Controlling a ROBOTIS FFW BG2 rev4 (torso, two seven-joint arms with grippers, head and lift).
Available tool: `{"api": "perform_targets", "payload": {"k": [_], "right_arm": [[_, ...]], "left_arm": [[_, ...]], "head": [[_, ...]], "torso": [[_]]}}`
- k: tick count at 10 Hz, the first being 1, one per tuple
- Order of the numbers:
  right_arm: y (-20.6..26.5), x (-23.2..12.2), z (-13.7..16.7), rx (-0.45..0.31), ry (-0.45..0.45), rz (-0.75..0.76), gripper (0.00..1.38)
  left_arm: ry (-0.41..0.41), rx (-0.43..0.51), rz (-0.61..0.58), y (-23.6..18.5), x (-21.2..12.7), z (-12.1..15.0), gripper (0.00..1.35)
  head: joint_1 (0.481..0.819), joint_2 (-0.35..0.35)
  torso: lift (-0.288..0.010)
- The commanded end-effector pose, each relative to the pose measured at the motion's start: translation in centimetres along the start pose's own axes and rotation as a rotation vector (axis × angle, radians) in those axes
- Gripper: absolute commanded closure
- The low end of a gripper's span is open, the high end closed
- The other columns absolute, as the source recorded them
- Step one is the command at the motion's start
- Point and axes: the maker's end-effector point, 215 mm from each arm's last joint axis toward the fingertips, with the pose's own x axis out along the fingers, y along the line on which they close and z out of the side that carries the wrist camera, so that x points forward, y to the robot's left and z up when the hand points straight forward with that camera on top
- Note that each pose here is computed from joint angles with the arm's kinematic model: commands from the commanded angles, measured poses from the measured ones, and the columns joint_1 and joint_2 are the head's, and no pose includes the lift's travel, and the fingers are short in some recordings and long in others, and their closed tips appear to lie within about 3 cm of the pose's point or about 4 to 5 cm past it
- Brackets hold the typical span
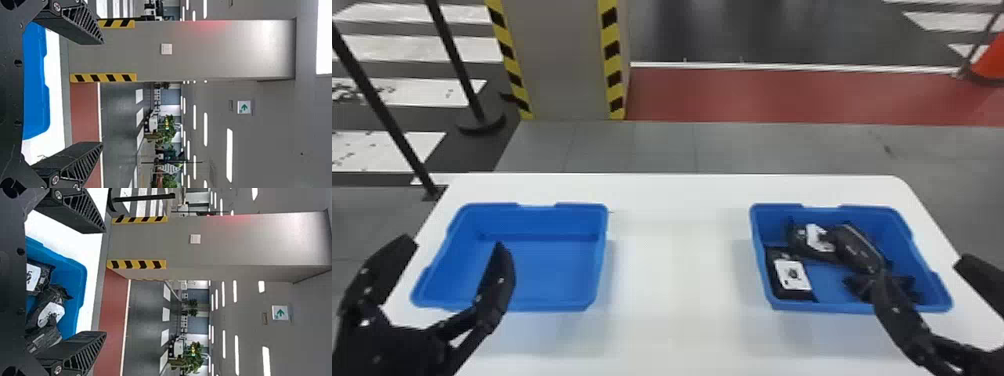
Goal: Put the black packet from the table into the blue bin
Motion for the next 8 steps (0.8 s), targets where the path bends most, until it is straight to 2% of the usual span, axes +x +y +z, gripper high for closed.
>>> {"api": "perform_targets", "payload": {"k": [1,8], "right_arm": [[0.12,-0.03,0.18,0.001,-0.007,0.001,0.10],[0.36,-0.04,0.09,-0.003,-0.007,0.004,0.10]], "left_arm": [[0.002,0.000,0.000,-0.01,-0.07,-0.08,0.11],[0.008,0.004,0.001,0.14,-0.15,-0.22,0.11]], "head": [[0.695,0.003],[0.695,0.008]], "torso": [[-0.110],[-0.110]]}}
